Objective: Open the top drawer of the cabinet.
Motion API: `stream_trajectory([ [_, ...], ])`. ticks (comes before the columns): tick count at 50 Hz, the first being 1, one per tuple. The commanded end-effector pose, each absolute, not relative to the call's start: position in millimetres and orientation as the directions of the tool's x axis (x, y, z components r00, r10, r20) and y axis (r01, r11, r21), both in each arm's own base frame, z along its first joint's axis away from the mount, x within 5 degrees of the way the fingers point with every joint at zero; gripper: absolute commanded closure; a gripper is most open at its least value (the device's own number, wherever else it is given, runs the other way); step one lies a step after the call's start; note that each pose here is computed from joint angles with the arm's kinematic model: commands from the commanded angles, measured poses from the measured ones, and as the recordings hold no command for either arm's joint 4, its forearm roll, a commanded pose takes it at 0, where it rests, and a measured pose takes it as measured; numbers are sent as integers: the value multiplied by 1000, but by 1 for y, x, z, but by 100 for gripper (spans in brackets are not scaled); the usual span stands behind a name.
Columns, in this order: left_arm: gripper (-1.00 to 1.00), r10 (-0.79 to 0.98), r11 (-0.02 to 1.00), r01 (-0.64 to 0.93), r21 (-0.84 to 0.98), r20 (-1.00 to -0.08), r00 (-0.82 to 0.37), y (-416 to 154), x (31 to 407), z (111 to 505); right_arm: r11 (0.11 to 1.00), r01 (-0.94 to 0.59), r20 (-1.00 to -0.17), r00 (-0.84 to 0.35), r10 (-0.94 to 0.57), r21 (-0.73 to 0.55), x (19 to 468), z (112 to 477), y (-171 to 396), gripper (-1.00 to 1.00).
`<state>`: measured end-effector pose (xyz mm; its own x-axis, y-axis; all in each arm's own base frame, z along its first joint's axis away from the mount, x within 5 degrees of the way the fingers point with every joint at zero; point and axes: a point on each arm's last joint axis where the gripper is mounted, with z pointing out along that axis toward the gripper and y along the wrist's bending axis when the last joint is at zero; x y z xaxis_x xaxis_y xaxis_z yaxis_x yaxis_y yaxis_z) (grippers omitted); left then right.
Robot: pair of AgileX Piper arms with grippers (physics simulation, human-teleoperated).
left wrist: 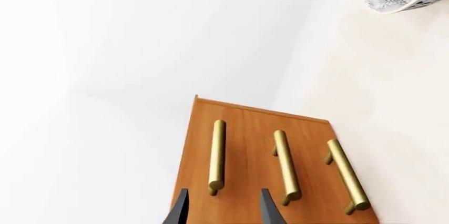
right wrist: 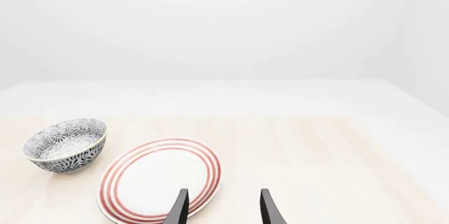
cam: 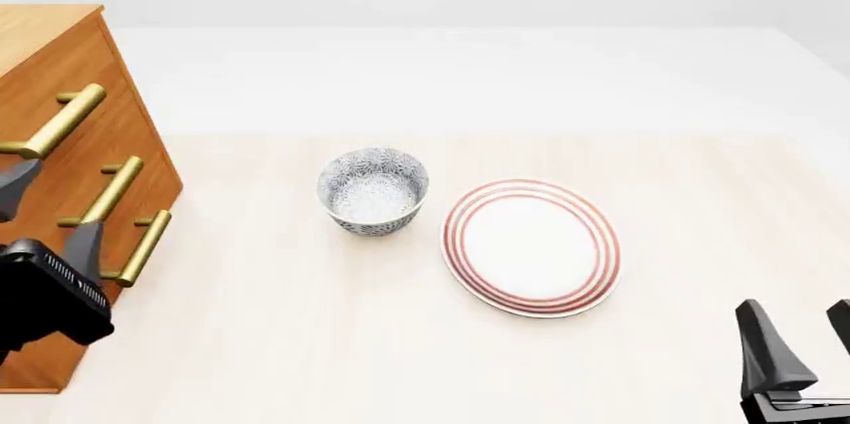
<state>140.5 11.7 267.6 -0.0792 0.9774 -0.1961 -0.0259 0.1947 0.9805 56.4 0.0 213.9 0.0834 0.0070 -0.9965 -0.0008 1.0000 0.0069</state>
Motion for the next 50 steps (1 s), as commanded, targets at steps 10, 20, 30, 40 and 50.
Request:
stream_trajectory([
  [10, -100, 981, 139, -71, 988, -147, -129, 21, 152, 281, 1000, -1, -996, 83, 7, 7, 56, 214, 0, -100],
  [20, -100, 981, 119, -80, 990, -130, -143, 25, 164, 286, 1000, -1, -996, 83, 7, 7, 56, 214, 0, -100],
  [30, -100, 983, 115, -68, 991, -123, -137, 27, 182, 282, 1000, -1, -996, 83, 7, 7, 56, 214, 0, -100],
  [40, -100, 982, 115, -55, 992, -122, -145, 30, 196, 276, 1000, -1, -996, 83, 7, 7, 56, 214, 0, -100],
  [50, -100, 978, 116, -54, 992, -123, -169, 36, 205, 271, 1000, -1, -997, 83, 7, 7, 56, 214, 0, -100],
])
